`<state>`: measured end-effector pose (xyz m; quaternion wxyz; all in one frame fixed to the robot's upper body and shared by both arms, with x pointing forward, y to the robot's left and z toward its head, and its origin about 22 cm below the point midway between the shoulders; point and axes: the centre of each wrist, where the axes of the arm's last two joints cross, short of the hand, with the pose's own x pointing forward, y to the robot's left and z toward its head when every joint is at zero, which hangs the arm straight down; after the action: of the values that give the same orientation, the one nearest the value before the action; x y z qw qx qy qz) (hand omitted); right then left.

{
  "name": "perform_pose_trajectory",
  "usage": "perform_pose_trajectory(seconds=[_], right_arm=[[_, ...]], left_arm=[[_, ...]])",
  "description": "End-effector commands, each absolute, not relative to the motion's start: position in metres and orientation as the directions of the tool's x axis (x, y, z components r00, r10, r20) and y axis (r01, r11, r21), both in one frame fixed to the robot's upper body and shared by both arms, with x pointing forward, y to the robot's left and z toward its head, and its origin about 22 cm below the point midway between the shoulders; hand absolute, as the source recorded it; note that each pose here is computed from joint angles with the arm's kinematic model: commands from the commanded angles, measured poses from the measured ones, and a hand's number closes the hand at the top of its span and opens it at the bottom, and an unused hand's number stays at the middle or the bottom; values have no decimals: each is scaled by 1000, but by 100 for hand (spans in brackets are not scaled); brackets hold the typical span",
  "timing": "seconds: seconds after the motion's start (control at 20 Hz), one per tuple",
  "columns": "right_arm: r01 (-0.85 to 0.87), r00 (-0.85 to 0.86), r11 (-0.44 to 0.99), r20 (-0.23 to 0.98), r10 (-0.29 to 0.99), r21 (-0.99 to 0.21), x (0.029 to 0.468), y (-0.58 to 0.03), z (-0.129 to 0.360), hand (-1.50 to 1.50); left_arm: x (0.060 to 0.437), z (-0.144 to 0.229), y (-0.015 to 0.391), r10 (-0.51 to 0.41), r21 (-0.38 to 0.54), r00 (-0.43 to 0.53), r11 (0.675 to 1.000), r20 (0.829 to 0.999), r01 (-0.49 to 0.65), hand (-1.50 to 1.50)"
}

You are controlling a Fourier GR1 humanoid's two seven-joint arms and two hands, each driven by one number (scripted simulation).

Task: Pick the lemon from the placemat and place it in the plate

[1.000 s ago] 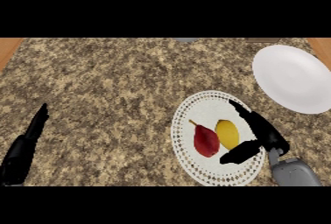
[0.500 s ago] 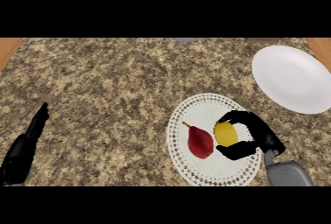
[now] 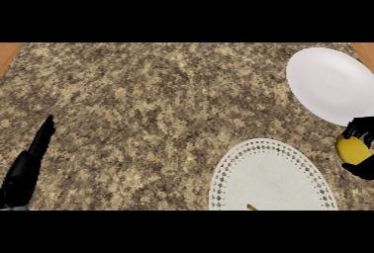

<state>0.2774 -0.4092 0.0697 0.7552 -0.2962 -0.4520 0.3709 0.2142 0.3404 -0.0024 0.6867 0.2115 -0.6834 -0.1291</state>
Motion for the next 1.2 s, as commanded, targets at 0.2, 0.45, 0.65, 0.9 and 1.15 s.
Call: perform_pose_trajectory(seconds=[0.2, 0.45, 0.65, 0.9, 1.15], right_arm=[[-73, 355, 343, 297, 886, -936, 248, -532, 155, 150], [109, 290, 293, 312, 905, -950, 230, -568, 167, 150], [298, 169, 277, 336, 927, -914, 225, -587, 200, 150], [372, -85, 385, 382, 920, -845, 218, -601, 216, 150], [290, -240, 473, 416, 877, -832, 222, -607, 206, 150]], left_arm=[[219, -1, 331, -453, 451, 2, 888, 892, -94, 0], [224, 5, 333, -461, 459, 0, 884, 887, -92, 0], [226, 0, 329, -450, 449, 10, 888, 893, -96, 0], [221, -4, 324, -459, 458, 12, 885, 888, -80, 0], [235, -1, 313, -457, 456, 6, 887, 890, -68, 0]])
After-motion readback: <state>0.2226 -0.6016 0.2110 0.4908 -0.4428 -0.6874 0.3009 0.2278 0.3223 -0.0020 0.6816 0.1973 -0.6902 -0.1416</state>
